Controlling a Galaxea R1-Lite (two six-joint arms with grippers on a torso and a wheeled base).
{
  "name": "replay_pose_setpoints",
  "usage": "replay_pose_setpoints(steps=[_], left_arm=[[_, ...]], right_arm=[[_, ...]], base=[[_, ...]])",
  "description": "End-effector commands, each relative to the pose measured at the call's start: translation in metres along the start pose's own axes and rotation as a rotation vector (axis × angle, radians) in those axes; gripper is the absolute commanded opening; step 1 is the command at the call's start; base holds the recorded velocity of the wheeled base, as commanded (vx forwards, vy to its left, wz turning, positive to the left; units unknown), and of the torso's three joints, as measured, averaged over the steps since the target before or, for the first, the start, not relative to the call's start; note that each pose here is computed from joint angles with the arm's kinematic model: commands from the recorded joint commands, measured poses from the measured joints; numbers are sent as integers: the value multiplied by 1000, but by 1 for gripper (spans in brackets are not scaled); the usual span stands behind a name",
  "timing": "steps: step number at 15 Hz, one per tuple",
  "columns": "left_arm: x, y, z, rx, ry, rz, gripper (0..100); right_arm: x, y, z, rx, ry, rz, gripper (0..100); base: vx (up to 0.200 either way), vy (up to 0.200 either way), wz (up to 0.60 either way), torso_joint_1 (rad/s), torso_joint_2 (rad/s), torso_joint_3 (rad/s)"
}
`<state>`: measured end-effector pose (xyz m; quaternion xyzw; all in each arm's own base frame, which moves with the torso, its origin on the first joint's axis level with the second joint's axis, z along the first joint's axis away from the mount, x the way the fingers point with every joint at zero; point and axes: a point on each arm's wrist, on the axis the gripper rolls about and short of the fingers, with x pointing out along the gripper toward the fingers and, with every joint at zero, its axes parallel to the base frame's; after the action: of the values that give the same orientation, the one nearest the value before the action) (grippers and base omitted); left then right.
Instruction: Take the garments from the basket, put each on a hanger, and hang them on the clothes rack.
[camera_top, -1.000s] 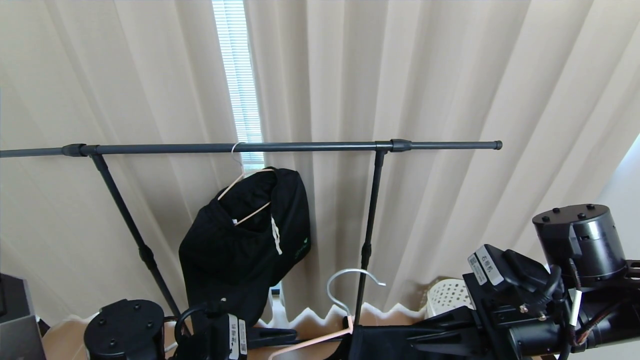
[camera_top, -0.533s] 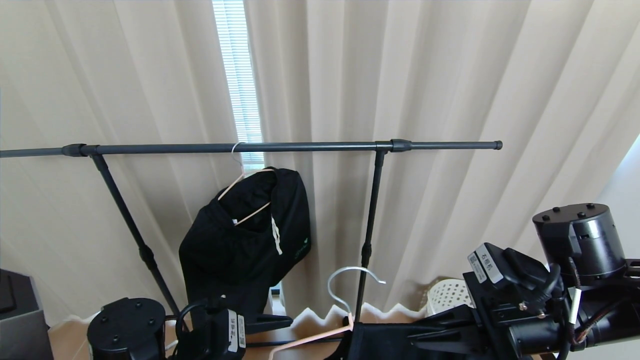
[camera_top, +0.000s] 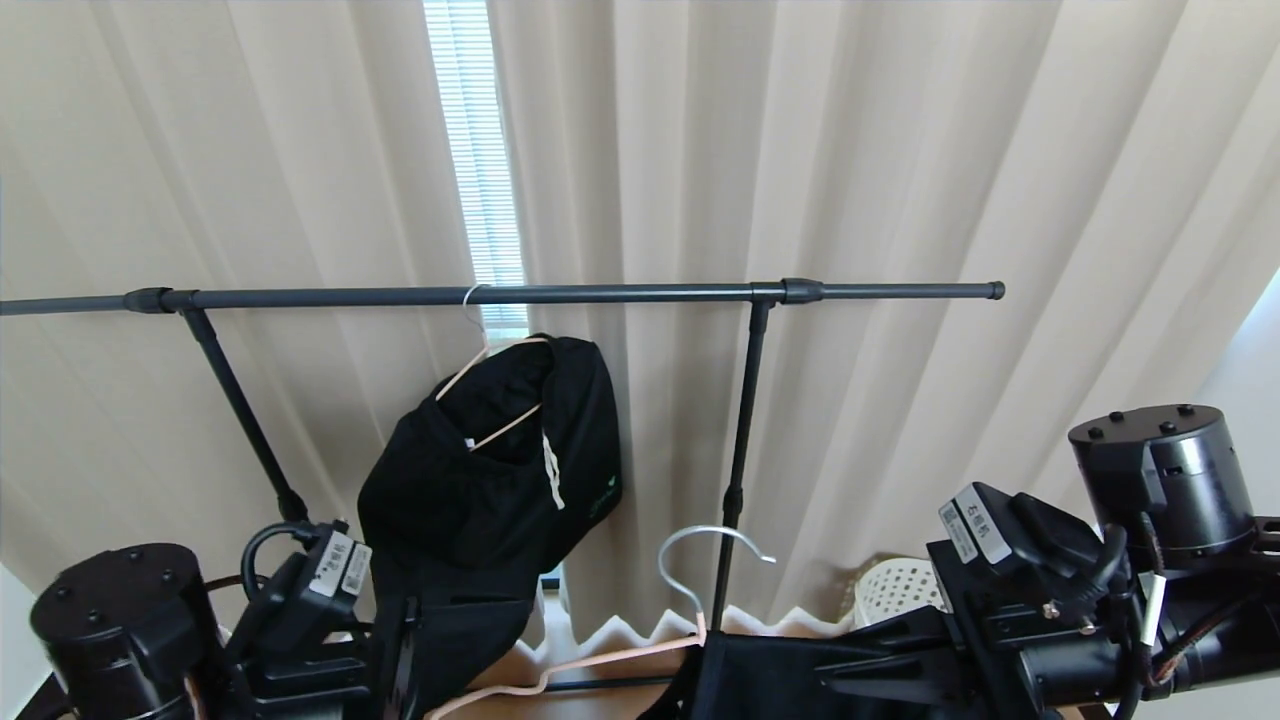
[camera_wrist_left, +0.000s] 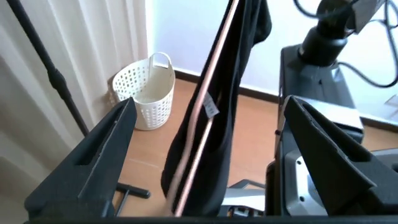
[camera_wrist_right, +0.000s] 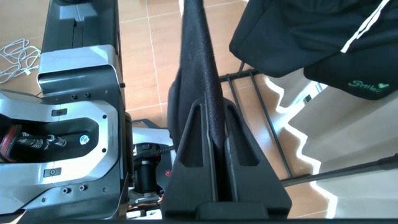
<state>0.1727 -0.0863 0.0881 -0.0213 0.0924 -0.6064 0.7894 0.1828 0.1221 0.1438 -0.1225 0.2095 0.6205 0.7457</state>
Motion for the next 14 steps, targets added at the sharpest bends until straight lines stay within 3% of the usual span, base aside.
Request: replay_pose_setpoints(steps=[1,5,8,10,14], left_arm=[[-24,21,16,-61,-75,35,100],[-47,64,31,-317,-148,89,100],[-45,80,21,-366,-136,99,100],[-40,84,17,-384,-126,88,100],[-22,77,14,-393,-95,17,100]], right_arm=[[-1,-1,3,-38,-30,-11,0],[2,-14,26,-232,-135,-27,0],[12,-18,16,-275,-148,78,0],[9,-24,7,-314,-149,77,0],[5,-19,7,-316,-151,80,0]], base=[[0,0,0,0,0,0],[0,0,0,0,0,0],[0,0,0,0,0,0],[0,0,0,0,0,0],[0,0,0,0,0,0]])
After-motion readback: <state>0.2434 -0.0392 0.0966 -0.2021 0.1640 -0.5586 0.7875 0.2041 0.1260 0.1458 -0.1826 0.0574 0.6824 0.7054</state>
